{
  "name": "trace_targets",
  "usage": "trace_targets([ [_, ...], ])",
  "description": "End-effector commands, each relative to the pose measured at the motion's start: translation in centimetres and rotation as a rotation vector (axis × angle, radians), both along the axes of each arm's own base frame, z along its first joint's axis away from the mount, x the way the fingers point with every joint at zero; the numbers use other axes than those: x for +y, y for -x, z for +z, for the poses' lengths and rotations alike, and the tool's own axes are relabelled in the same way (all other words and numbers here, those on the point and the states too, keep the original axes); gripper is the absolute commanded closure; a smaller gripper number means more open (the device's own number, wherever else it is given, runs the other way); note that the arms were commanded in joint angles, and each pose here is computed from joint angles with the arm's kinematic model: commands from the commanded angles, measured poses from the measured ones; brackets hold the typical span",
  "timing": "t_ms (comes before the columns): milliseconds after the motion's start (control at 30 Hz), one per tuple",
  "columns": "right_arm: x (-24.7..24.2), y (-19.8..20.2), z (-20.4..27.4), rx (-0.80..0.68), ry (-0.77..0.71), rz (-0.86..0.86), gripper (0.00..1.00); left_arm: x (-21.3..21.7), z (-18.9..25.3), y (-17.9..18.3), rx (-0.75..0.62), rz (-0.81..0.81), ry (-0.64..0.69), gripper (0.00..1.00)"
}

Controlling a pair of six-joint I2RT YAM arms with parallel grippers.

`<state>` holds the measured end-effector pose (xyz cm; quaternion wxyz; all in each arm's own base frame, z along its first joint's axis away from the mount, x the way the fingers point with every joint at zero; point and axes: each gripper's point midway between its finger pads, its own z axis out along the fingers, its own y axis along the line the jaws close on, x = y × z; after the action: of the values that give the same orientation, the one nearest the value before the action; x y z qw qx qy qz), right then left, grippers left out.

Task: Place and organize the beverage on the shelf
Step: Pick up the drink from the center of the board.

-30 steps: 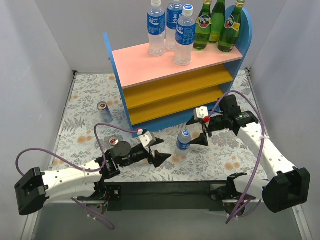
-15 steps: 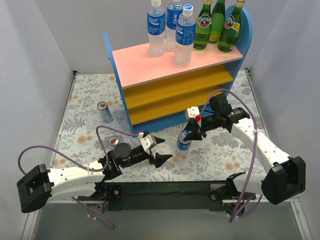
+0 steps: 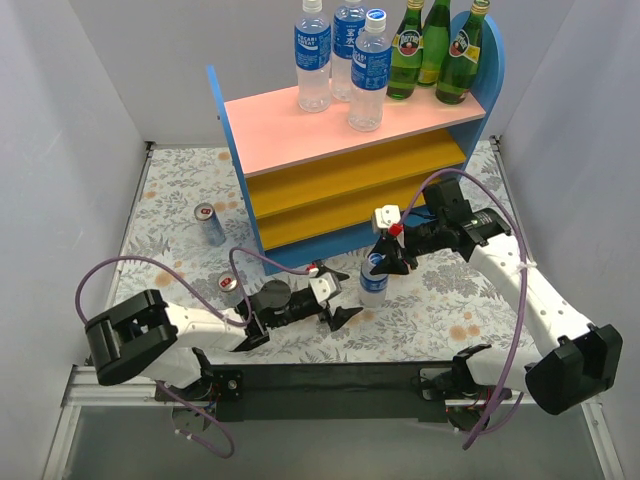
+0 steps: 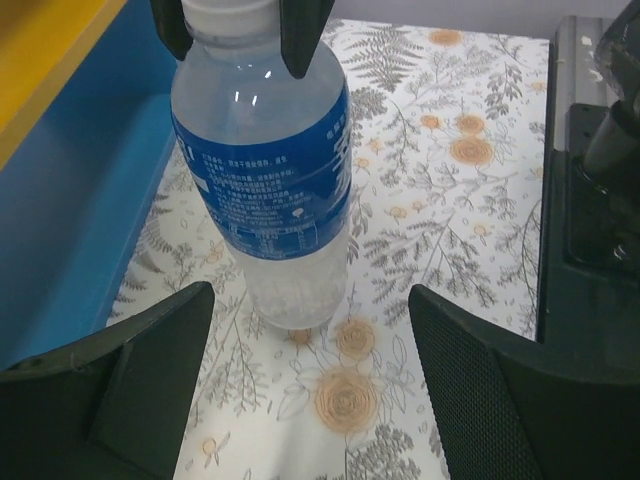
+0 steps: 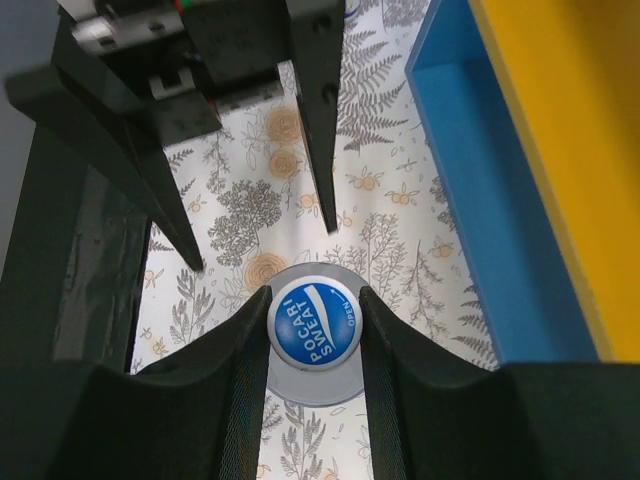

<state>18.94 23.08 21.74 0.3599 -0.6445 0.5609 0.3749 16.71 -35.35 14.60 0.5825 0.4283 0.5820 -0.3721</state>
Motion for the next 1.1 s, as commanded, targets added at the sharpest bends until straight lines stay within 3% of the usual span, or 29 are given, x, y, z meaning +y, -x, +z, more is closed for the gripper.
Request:
trace_targets([
  [0, 1.0, 1.5, 6.3, -0.113, -0.142, 0.07, 0.99, -1.8, 4.2, -1.3, -0.098, 0.019, 0.123, 0.22],
  [300, 0.9, 2.9, 8.6, -0.129, -0.181, 0.085, 0.99, -4.8, 5.4, -3.6, -0.105, 0.056, 0.168, 0.21],
  [933, 0.8, 3.2, 10.9, -0.152, -0.209, 0.076, 0.99, -7.2, 5.8, -3.5, -0.111, -0.014, 0.18, 0.22],
  [1000, 0.8, 3.2, 10.8, -0.152, -0.205, 0.072, 0.99, -7.2, 6.0, -3.5, -0.112, -0.011, 0.183, 0.26],
  [1067, 0.7, 3.1, 10.8, -0.157, -0.201, 0.063, 0.99, -7.2, 6.1, -3.4, -0.107, -0.015, 0.183, 0.55],
])
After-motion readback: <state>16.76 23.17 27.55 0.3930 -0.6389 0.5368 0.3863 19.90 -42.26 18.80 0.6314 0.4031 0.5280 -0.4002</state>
